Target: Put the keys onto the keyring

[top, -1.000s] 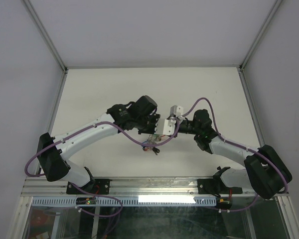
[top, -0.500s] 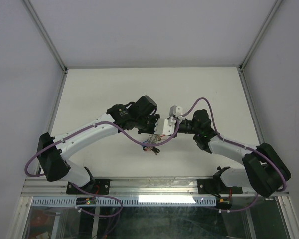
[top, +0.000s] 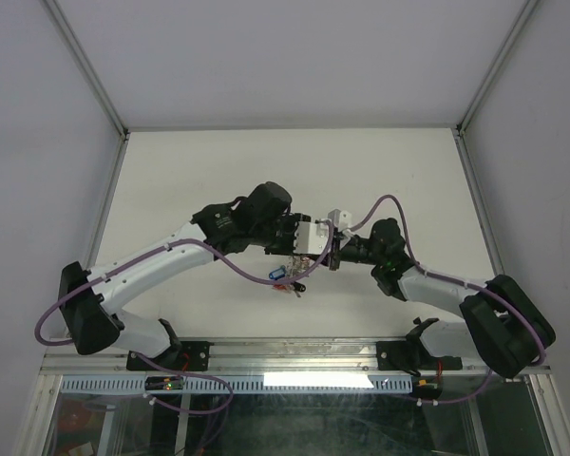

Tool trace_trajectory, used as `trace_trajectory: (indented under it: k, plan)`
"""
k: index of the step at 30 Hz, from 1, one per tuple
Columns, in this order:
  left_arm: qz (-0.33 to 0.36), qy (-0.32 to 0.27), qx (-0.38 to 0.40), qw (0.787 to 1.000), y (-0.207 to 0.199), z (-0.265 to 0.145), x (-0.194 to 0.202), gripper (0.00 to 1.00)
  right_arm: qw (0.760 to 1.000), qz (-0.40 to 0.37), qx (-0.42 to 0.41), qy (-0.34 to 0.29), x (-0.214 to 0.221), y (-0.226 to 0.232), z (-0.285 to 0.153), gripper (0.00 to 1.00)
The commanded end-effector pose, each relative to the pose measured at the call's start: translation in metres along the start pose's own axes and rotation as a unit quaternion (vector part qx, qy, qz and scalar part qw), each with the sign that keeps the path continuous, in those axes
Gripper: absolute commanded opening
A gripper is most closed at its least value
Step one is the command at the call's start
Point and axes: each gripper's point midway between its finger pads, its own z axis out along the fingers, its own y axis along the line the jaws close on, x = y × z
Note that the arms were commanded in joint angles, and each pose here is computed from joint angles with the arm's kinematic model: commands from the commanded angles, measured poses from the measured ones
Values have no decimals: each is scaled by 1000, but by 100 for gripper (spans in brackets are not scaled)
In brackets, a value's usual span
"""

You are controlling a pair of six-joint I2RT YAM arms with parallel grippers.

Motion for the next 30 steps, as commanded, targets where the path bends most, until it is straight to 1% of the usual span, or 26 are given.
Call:
trace_trajectory:
  k: [1,5,11,12,17,22,25,27,30]
  plan:
    - [3,-74,-60,995,19,-24,-34,40,997,-44,11,-56,-31,-3,-3,0]
    - [-11,-92,-59,994,15,-25,-31,44,996,-51,21,-76,-36,-5,-9,0]
    - [-44,-172,-50,983,7,-29,-37,45,991,-59,35,-114,-43,-7,-22,0]
    - [-48,-186,-49,980,5,-30,-38,45,989,-70,34,-128,-49,-6,-24,0]
    - [-64,-253,-71,963,8,-36,-37,44,983,-94,25,-158,-56,3,-35,0]
    - [-70,-328,-104,936,10,-45,-43,44,978,-113,4,-175,-63,12,-43,0]
    - [-70,-364,-120,921,10,-48,-46,41,978,-116,1,-173,-63,13,-45,0]
    - [-68,-376,-113,917,6,-47,-46,40,978,-119,3,-173,-63,12,-47,0]
    - [-61,-385,-89,917,-2,-41,-47,40,978,-120,2,-171,-63,12,-49,0]
